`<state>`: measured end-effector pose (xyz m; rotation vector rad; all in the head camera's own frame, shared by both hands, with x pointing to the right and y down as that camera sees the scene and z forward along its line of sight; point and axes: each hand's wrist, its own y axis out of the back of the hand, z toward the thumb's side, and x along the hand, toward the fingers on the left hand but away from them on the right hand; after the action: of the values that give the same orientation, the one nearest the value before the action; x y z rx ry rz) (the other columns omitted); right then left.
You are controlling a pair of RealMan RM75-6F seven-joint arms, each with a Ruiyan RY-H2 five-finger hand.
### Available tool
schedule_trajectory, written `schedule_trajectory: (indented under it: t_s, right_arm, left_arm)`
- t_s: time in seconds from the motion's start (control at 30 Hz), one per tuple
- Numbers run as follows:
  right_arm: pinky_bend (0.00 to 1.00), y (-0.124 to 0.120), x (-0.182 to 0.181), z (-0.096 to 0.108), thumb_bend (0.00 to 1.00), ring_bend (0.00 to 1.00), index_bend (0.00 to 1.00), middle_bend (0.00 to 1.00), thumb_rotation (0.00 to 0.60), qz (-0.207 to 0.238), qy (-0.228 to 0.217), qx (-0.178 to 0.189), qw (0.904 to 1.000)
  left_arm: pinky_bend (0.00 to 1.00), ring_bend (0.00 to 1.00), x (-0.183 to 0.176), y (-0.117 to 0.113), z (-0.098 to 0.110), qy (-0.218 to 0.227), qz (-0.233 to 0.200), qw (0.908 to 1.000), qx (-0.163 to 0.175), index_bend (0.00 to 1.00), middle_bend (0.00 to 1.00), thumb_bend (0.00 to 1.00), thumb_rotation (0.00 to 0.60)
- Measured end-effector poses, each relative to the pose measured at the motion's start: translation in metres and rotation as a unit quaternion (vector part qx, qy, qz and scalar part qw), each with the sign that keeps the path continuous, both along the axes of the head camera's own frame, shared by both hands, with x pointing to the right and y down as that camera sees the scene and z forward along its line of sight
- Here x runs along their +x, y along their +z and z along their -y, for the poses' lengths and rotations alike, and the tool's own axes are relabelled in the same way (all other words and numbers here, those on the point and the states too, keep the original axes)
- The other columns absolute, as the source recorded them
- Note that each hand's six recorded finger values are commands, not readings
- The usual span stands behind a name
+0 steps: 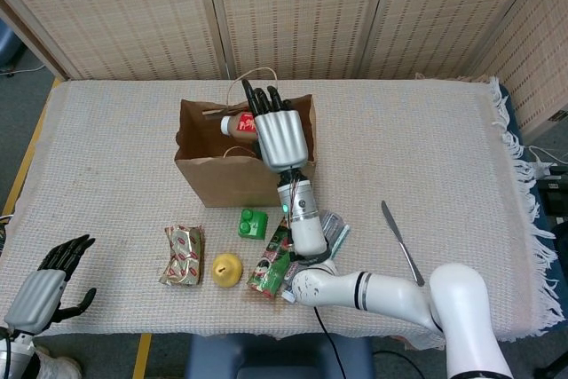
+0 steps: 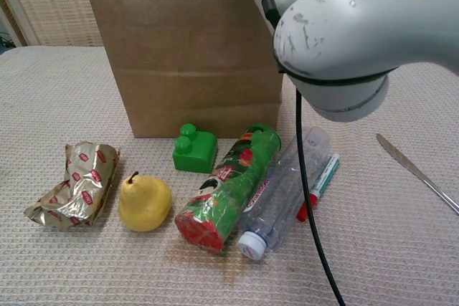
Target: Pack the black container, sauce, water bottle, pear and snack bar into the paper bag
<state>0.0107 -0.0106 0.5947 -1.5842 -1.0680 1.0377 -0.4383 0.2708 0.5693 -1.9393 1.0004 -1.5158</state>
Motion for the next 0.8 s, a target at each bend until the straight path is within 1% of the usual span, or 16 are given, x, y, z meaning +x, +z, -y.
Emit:
schedule_trajectory:
  t_s: [0.13, 0.27, 0.3, 0.4, 0.5, 0.63, 0.7, 0.8]
  right_arm:
    - [0.32, -0.015, 0.001, 0.002, 0.07, 0.09, 0.00, 0.15, 0.600, 0.034, 0.000, 0.009, 0.9994]
    - [0.32, -0.035, 0.007, 0.002, 0.07, 0.09, 0.01, 0.15, 0.600, 0.055, -0.005, 0.021, 0.9982]
    - [0.32, -0.040, 0.009, 0.002, 0.07, 0.09, 0.03, 0.15, 0.600, 0.059, -0.007, 0.023, 0.9979]
    - [0.32, -0.056, 0.019, -0.003, 0.07, 0.12, 0.13, 0.16, 0.600, 0.074, -0.018, 0.029, 0.9967]
    - [0.32, -0.072, 0.036, -0.014, 0.07, 0.13, 0.17, 0.17, 0.600, 0.088, -0.034, 0.028, 0.9952]
    - [0.32, -0.094, 0.075, -0.035, 0.07, 0.14, 0.18, 0.17, 0.600, 0.099, -0.055, 0.015, 0.9935]
    - [0.32, -0.100, 0.096, -0.045, 0.07, 0.14, 0.17, 0.17, 0.600, 0.095, -0.062, 0.005, 0.9936]
    - [0.32, -0.100, 0.133, -0.063, 0.07, 0.14, 0.17, 0.17, 0.600, 0.069, -0.075, -0.022, 0.9945]
  left_arm:
    - [0.06, 0.00, 0.000, 0.000, 0.000, 0.002, 0.000, 1.0000, 0.000, 0.00, 0.00, 0.38, 0.600]
    - [0.06, 0.00, 0.001, 0.000, 0.000, 0.003, 0.001, 1.0000, 0.000, 0.00, 0.00, 0.38, 0.600]
    - [0.06, 0.00, 0.001, 0.000, 0.000, 0.003, 0.001, 1.0000, 0.001, 0.00, 0.00, 0.38, 0.600]
    - [0.06, 0.00, 0.001, 0.000, 0.000, 0.003, 0.003, 1.0000, 0.001, 0.00, 0.00, 0.38, 0.600]
    - [0.06, 0.00, 0.001, 0.000, -0.001, 0.004, 0.004, 1.0000, 0.001, 0.00, 0.00, 0.38, 0.600]
    - [0.06, 0.00, 0.002, 0.001, -0.001, 0.006, 0.007, 1.0000, 0.001, 0.00, 0.00, 0.39, 0.600]
    - [0.06, 0.00, 0.002, 0.001, -0.002, 0.006, 0.007, 1.0000, 0.001, 0.00, 0.00, 0.38, 0.600]
    - [0.06, 0.00, 0.002, 0.001, -0.002, 0.007, 0.009, 0.9999, 0.001, 0.00, 0.00, 0.38, 0.600]
